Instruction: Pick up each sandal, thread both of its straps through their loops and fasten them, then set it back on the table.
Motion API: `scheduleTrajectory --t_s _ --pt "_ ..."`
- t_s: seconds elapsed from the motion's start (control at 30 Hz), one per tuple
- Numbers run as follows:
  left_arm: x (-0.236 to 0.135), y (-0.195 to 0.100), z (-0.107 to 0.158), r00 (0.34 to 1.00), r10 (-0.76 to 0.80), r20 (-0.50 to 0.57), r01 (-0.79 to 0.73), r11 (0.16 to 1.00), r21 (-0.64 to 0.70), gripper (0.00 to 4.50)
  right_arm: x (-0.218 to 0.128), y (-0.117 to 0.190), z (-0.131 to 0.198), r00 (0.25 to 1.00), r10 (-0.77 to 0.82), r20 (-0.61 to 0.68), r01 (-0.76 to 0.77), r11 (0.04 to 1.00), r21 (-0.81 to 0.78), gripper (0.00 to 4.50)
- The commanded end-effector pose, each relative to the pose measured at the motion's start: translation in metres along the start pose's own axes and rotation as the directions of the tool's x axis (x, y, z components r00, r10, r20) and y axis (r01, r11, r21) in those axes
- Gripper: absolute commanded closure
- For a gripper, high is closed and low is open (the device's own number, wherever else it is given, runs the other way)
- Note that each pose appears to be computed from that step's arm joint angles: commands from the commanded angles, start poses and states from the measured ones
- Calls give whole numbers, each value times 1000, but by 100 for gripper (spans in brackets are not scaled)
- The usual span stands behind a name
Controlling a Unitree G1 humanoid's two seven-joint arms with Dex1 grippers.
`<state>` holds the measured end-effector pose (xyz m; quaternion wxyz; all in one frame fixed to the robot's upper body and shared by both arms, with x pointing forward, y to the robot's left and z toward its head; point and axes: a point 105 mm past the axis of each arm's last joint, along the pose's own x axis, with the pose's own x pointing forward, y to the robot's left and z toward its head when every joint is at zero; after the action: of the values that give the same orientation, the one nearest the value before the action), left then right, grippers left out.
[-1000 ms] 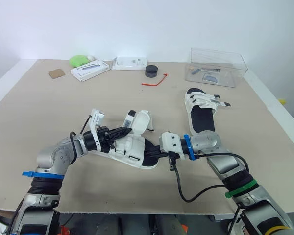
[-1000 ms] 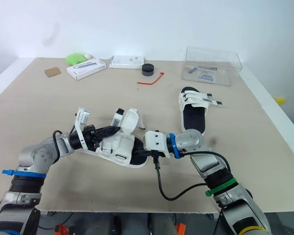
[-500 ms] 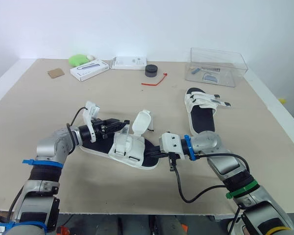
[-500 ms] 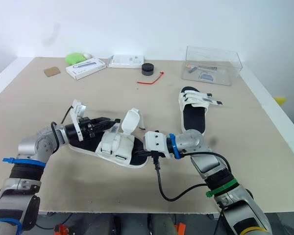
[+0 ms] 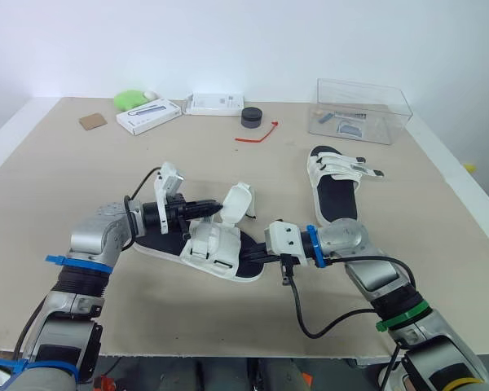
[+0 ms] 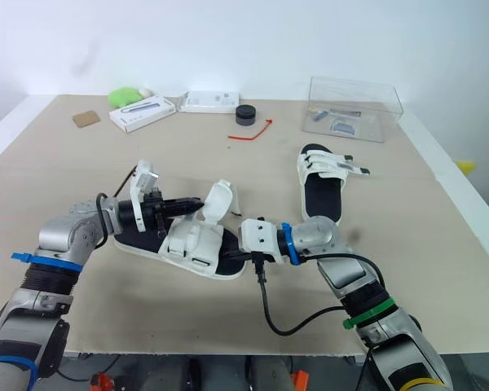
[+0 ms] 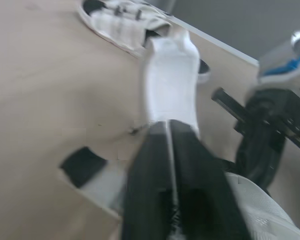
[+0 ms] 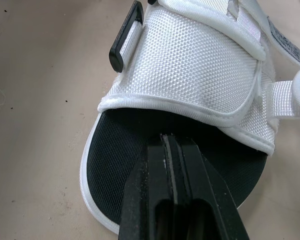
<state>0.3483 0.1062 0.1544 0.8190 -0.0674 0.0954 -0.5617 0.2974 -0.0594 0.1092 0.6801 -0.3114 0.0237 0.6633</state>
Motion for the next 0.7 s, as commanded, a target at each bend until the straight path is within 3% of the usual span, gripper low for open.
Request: scheduleTrajectory --t_s 0.03,0.33,0.7 --pt "-8 21 -20 993 32 -111 -39 997 -63 446 -2 9 -20 996 22 -88 -19 999 34 450" --pt "-6 38 -14 991 53 -121 -60 997 -56 446 -4 10 -21 995 16 -95 -13 999 36 450" --pt "-29 50 -30 975 111 -194 -124 991 -58 446 -2 7 -20 996 7 -89 -4 999 36 450"
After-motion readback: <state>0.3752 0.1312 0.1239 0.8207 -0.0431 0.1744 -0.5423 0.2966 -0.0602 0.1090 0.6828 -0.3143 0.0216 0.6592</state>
